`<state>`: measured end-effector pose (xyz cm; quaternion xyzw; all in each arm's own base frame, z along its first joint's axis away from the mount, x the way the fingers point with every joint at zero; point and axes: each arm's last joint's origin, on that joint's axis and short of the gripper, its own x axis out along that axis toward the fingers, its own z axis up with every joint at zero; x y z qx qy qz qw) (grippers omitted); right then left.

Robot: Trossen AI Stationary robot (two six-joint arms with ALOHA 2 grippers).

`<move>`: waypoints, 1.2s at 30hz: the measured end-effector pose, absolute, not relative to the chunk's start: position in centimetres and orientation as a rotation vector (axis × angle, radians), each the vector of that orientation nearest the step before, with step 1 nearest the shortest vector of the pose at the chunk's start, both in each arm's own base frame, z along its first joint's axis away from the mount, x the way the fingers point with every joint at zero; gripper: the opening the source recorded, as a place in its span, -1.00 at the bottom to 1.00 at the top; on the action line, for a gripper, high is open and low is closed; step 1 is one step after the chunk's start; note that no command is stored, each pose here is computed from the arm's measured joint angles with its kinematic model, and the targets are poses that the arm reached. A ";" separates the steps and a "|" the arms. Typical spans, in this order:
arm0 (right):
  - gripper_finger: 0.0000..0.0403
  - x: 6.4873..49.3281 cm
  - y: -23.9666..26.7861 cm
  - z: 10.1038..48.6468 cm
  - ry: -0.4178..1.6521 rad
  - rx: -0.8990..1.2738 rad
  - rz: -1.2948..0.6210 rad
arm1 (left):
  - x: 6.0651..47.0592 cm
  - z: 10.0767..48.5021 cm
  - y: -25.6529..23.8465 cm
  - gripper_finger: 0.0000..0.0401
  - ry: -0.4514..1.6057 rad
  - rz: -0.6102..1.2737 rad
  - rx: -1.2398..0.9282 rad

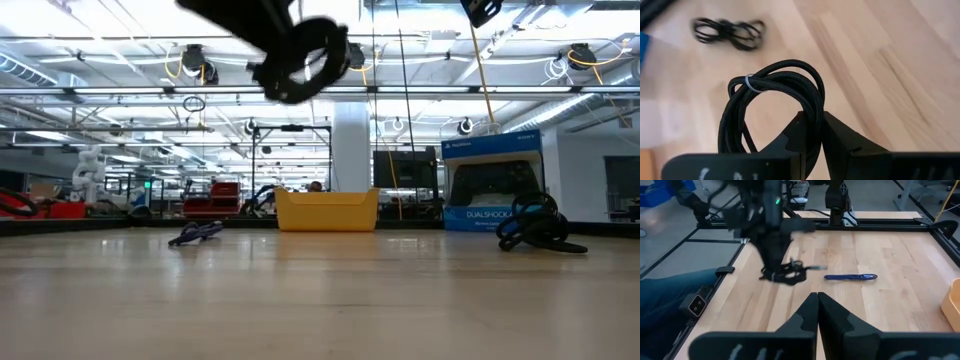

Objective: Pick and place USB-C Cables
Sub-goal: Put the bottom black charger cable into the yellow bin

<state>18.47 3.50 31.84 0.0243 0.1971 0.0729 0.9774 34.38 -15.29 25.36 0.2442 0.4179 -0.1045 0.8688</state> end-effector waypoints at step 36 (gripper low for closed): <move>-1.00 18.8 3.7 30.1 0.391 0.047 0.151 | 28.8 37.7 -8.0 -0.77 0.513 0.017 0.354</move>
